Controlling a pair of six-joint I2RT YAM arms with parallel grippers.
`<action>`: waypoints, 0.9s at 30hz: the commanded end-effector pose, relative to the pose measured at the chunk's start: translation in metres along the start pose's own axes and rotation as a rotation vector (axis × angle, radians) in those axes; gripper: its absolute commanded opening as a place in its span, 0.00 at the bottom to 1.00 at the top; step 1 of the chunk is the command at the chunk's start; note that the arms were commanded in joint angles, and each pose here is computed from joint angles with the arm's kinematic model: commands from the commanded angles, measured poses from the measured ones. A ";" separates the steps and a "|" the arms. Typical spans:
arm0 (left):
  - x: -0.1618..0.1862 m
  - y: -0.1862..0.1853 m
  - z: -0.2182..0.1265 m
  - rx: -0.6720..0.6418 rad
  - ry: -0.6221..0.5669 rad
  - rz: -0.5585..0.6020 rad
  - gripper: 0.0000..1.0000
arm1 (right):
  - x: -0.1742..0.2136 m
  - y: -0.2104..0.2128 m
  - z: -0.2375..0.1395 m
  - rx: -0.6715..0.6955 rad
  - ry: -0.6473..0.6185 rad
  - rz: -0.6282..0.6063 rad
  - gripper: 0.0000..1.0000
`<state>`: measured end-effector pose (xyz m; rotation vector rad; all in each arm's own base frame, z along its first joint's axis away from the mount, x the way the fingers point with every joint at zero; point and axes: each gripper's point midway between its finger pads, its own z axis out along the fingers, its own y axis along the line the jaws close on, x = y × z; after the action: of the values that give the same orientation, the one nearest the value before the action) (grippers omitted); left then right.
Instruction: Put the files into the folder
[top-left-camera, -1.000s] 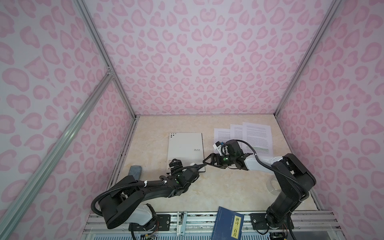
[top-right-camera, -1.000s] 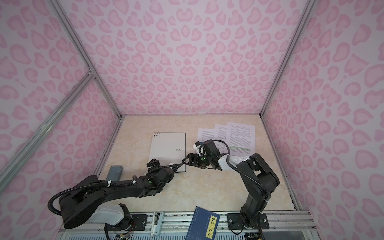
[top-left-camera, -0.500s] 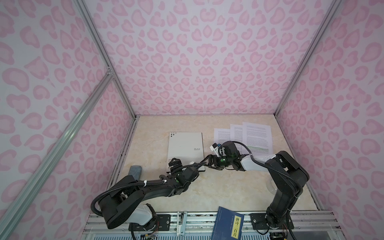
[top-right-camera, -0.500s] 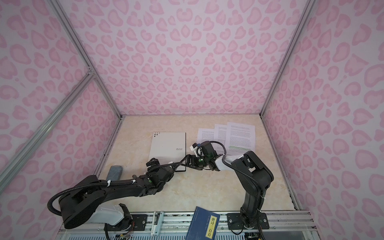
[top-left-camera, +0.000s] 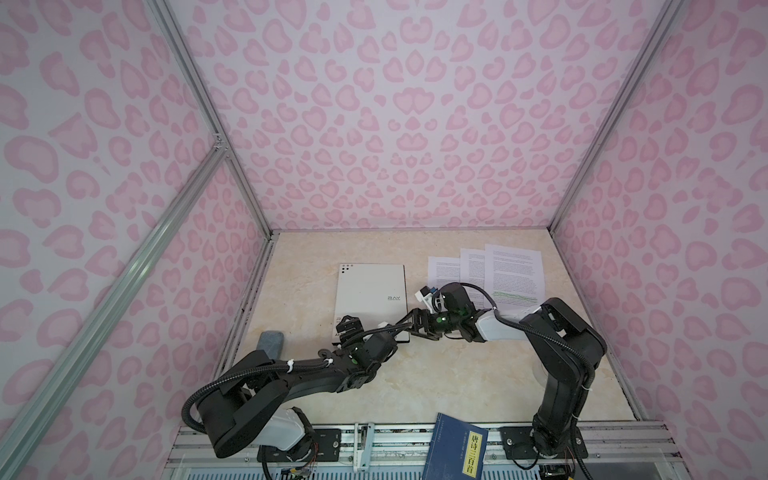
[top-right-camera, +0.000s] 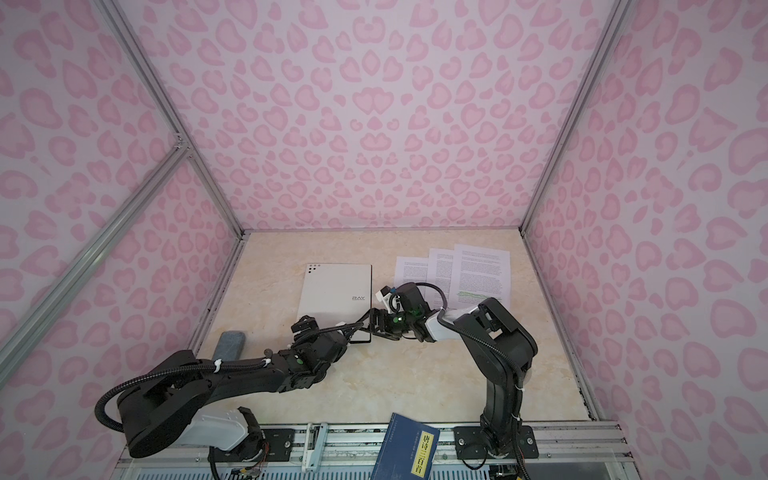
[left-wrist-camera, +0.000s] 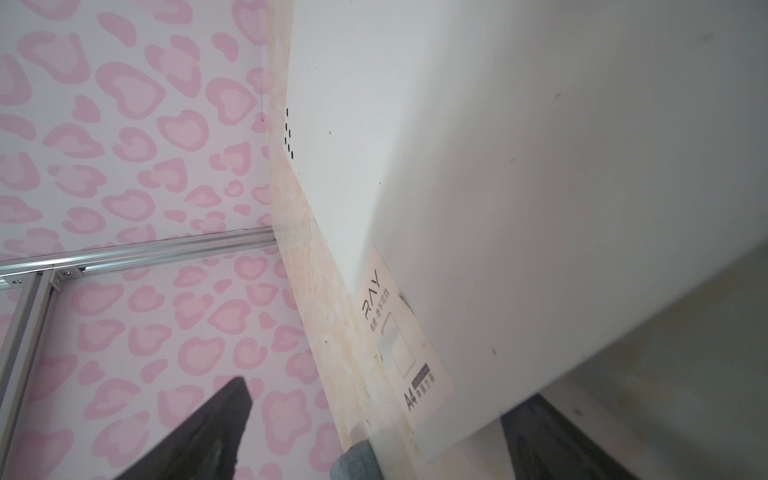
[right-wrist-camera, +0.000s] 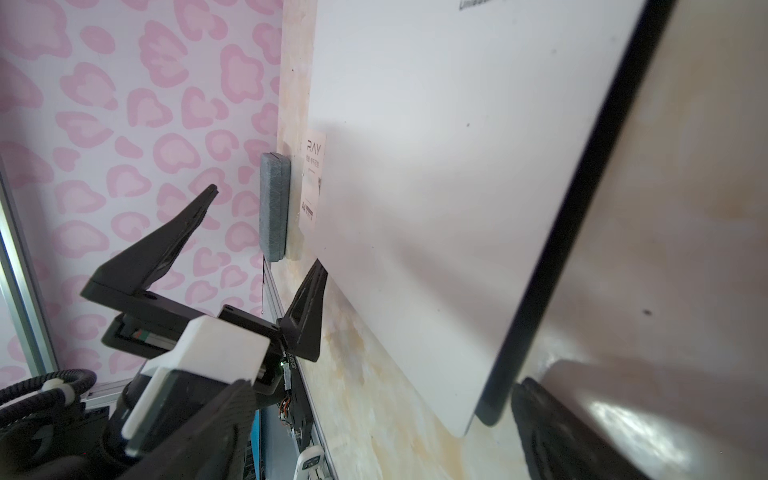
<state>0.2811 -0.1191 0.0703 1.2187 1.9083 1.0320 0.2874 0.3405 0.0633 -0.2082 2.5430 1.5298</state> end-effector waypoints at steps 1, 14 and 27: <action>-0.003 0.006 0.000 -0.020 -0.002 -0.034 0.97 | -0.002 0.004 0.004 -0.027 0.002 -0.004 0.99; -0.003 0.005 0.001 -0.017 0.001 -0.040 0.97 | -0.005 0.013 0.011 -0.093 0.003 0.007 0.99; 0.005 -0.006 -0.009 0.089 -0.026 -0.015 0.97 | -0.014 0.019 0.011 -0.114 0.004 0.013 0.99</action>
<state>0.2745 -0.1181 0.0698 1.2392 1.9392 0.9729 0.2957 0.3575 0.0724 -0.1934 2.4911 1.6596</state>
